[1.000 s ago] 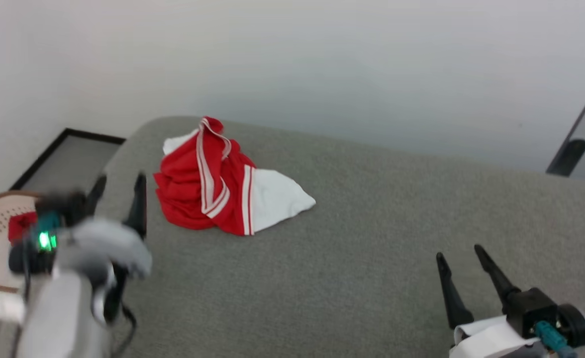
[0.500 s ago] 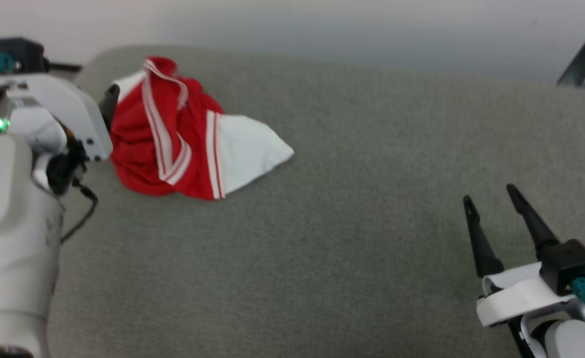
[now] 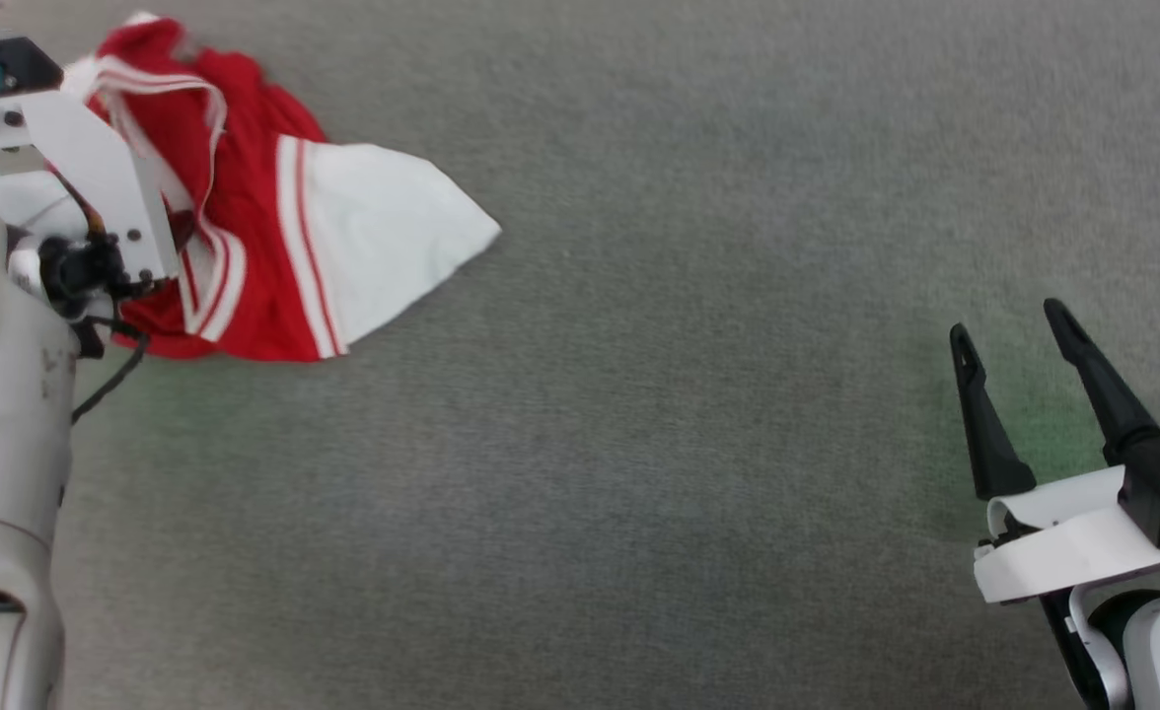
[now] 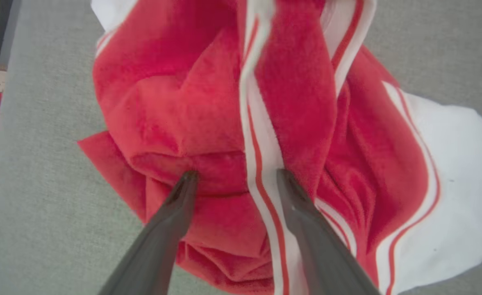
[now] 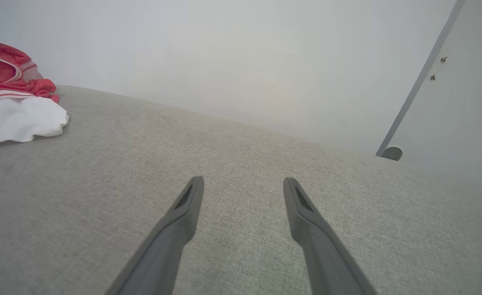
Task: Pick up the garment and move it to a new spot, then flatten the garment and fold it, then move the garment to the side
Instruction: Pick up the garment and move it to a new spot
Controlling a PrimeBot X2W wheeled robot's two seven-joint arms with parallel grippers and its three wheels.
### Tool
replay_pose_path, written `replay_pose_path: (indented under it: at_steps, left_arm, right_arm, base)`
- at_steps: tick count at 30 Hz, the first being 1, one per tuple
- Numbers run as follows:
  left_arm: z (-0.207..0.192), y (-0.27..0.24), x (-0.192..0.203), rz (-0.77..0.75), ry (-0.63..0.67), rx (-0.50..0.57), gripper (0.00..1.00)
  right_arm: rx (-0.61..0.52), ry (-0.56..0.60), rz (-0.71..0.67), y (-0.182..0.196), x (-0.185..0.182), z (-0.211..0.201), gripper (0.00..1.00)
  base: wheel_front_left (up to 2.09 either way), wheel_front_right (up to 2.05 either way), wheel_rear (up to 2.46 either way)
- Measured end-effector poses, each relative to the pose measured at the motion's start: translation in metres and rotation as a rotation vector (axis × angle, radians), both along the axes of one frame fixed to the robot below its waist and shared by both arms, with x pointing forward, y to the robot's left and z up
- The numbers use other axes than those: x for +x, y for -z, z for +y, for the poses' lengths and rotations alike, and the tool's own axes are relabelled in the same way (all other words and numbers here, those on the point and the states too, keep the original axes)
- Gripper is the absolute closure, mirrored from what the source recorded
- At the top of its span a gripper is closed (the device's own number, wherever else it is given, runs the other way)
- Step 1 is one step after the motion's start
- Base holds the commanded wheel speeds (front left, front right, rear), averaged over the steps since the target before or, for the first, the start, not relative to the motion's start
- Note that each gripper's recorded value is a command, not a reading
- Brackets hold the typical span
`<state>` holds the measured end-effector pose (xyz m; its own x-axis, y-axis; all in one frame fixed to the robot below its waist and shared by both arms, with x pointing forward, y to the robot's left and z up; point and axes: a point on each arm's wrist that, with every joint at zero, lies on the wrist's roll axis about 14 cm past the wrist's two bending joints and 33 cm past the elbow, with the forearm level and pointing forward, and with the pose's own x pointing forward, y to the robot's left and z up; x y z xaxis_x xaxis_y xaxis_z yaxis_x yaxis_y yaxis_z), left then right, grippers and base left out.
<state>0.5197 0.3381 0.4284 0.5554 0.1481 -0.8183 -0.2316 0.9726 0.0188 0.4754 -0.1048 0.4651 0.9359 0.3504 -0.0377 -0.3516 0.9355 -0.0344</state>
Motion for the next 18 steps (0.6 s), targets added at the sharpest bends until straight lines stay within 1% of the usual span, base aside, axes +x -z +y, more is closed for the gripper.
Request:
replay_pose_path:
  at_steps: [4,6,12,13,14,15,18]
  left_arm:
    - [-0.01,0.031,-0.004,0.119,-0.013,-0.037,0.0]
    - [-0.015,0.037,0.0,0.143,-0.025,-0.061,0.0]
    - [-0.02,0.051,0.008,0.173,-0.034,-0.083,0.0]
    - [-0.02,0.052,0.009,0.168,-0.043,-0.091,0.49]
    - [-0.019,0.051,0.011,0.152,-0.059,-0.095,0.89]
    - [-0.019,0.049,0.013,0.137,-0.062,-0.093,1.0]
    - [-0.022,0.038,0.021,0.072,-0.064,-0.098,1.0]
  right_arm:
    - [-0.007,0.02,0.025,0.01,0.003,-0.008,0.0]
    - [-0.006,0.031,0.038,0.014,0.005,-0.011,0.0]
    - [-0.007,0.055,0.067,0.024,0.007,-0.018,0.0]
    - [-0.003,0.057,0.069,0.024,0.007,-0.018,0.0]
    - [0.002,0.057,0.07,0.024,0.007,-0.018,0.0]
    - [0.003,0.057,0.068,0.024,0.008,-0.017,0.0]
    - [0.016,0.056,0.062,0.021,0.008,-0.015,0.0]
  base:
    - [0.0,0.0,0.0]
    - [0.0,0.0,0.0]
    - [0.0,0.0,0.0]
    - [0.0,0.0,0.0]
    - [0.0,0.0,0.0]
    - [0.0,0.0,0.0]
    - [0.0,0.0,0.0]
